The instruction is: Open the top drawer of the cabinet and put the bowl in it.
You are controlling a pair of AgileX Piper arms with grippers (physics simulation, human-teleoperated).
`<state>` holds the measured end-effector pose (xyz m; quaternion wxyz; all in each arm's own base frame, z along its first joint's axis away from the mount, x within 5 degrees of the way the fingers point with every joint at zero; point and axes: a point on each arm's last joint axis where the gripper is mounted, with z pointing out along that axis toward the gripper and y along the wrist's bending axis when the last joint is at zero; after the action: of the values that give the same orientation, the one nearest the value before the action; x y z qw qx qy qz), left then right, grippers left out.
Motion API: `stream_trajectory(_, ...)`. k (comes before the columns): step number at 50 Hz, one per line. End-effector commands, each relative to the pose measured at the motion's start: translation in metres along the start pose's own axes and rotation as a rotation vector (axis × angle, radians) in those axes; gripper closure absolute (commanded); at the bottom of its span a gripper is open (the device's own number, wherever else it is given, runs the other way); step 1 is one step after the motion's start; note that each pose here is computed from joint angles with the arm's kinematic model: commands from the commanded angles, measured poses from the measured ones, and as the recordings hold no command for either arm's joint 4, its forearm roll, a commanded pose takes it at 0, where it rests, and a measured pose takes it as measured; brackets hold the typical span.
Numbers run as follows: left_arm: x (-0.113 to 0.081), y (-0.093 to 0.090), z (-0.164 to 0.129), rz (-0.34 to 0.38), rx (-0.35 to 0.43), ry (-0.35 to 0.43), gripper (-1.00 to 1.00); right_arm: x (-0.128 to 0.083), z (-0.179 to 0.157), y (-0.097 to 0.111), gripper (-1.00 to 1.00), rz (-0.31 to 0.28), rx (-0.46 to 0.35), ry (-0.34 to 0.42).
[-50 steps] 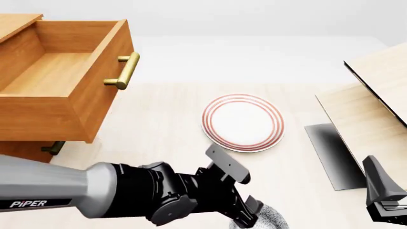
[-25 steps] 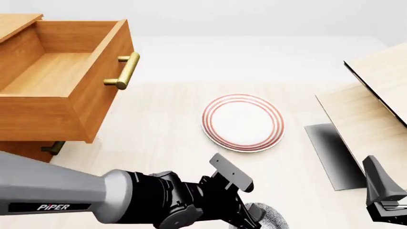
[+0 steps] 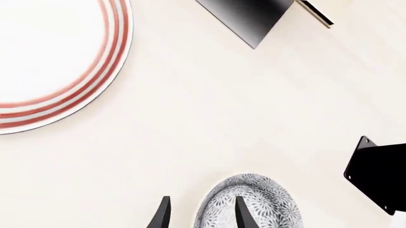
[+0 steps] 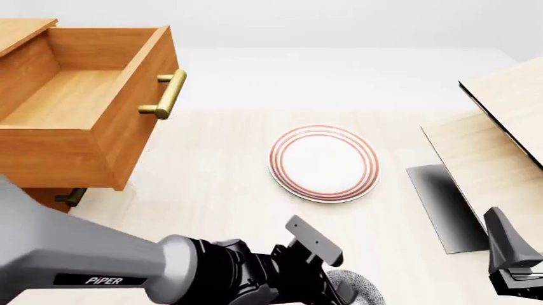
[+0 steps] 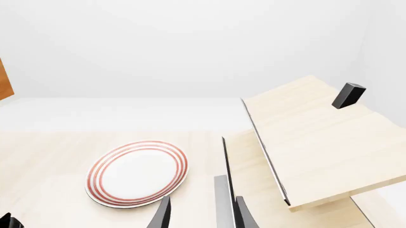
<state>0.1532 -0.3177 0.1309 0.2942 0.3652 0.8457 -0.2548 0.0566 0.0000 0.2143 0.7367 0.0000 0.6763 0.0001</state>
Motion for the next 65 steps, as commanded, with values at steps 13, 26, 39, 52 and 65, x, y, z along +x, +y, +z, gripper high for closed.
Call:
stream_trajectory(13, 0.008, -0.004, 0.014, -0.009, 0.007, 0.016, -1.0, 0.0, 0.0, 0.0, -1.0, 0.0, 0.0, 0.0)
stream_trajectory(26, 0.011, 0.003, 0.009, -0.027, -0.001, 0.005, 1.0, 0.0, 0.0, 0.0, -1.0, 0.0, 0.0, 0.0)
stream_trajectory(39, 0.001, 0.003, -0.015, -0.044, 0.008, -0.043, 1.0, 0.0, 0.0, 0.0, -1.0, 0.0, 0.0, 0.0)
stream_trajectory(52, -0.005, 0.004, -0.033, -0.103, 0.018, -0.085, 1.0, 0.0, 0.0, 0.0, -1.0, 0.0, 0.0, 0.0)
stream_trajectory(65, -0.019, 0.008, -0.054, -0.171, 0.008, -0.101, 1.0, 0.0, 0.0, 0.0, -1.0, 0.0, 0.0, 0.0)
